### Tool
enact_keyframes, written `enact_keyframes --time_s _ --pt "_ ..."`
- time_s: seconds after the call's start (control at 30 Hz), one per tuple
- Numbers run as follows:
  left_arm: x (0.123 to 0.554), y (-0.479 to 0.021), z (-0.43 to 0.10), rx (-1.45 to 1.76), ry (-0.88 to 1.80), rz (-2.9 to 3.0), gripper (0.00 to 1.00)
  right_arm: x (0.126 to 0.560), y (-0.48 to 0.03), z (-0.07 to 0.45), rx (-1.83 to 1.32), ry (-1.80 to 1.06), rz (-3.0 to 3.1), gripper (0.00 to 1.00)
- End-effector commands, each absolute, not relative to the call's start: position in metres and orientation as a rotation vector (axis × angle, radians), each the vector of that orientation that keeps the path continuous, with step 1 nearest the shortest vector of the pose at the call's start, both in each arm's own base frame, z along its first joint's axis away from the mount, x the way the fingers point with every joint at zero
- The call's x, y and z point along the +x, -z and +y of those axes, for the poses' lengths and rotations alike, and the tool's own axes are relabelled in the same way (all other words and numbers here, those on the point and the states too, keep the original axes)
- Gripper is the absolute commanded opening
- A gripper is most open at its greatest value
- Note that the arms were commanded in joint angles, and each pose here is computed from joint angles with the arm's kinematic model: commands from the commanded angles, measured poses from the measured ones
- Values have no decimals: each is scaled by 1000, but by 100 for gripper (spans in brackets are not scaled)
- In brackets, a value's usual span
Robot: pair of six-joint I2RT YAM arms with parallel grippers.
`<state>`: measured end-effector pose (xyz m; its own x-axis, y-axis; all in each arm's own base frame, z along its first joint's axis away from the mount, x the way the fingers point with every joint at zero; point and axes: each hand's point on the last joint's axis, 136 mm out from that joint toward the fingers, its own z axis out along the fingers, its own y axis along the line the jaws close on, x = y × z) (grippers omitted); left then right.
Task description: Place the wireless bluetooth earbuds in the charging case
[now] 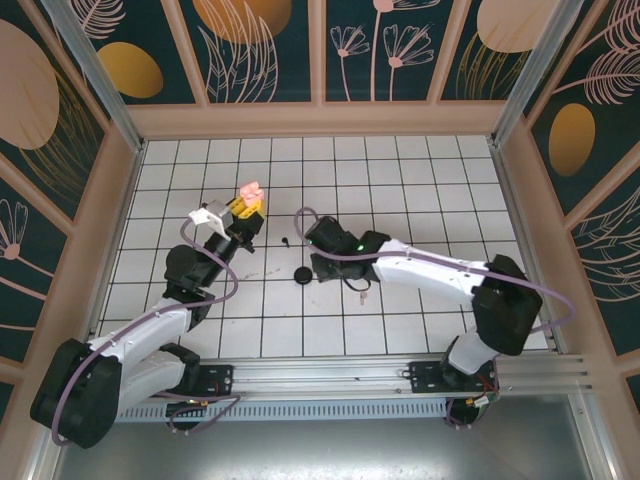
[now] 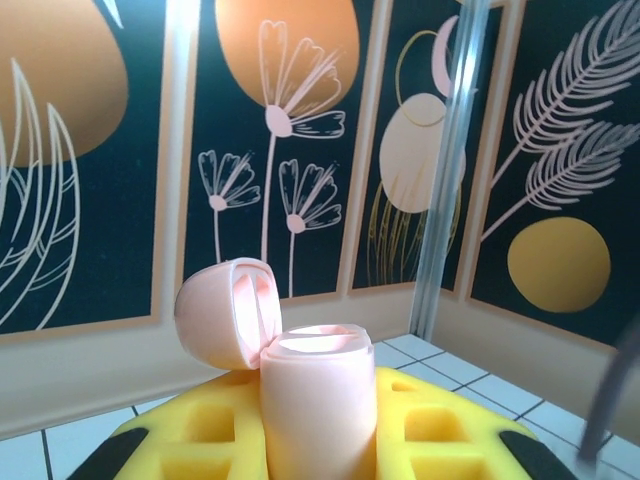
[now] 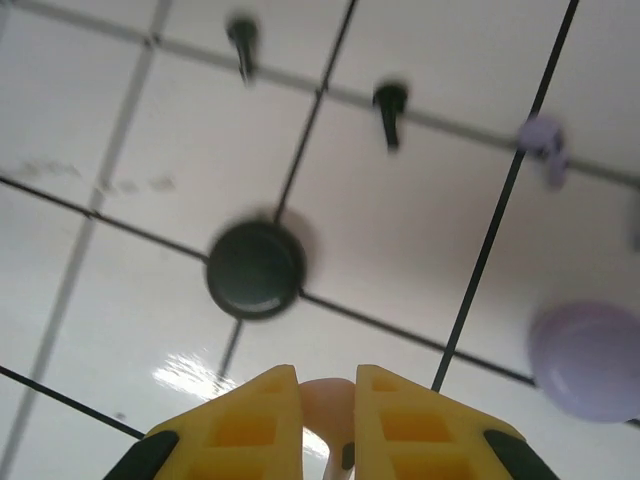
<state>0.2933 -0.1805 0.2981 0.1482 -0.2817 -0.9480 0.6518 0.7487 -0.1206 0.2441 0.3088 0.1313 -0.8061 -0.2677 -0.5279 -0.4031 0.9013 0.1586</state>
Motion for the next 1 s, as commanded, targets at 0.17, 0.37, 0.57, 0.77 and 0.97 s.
enact_keyframes --time_s 0.17,0.37,0.57,0.77,0.97 --pt "265 -297 -213 574 749 1161 0 282 -281 306 -485 -432 2201 15" --pt "262 -296 -233 652 753 1138 0 283 -348 315 -537 -523 1995 16" --pt "263 -311 -238 637 713 1044 0 270 -382 321 -586 -643 1820 16" --pt "269 -333 -243 623 666 938 0 262 -399 317 -592 -684 1694 16" --pt "279 -347 -253 625 662 870 0 259 -410 319 -599 -722 1610 16"
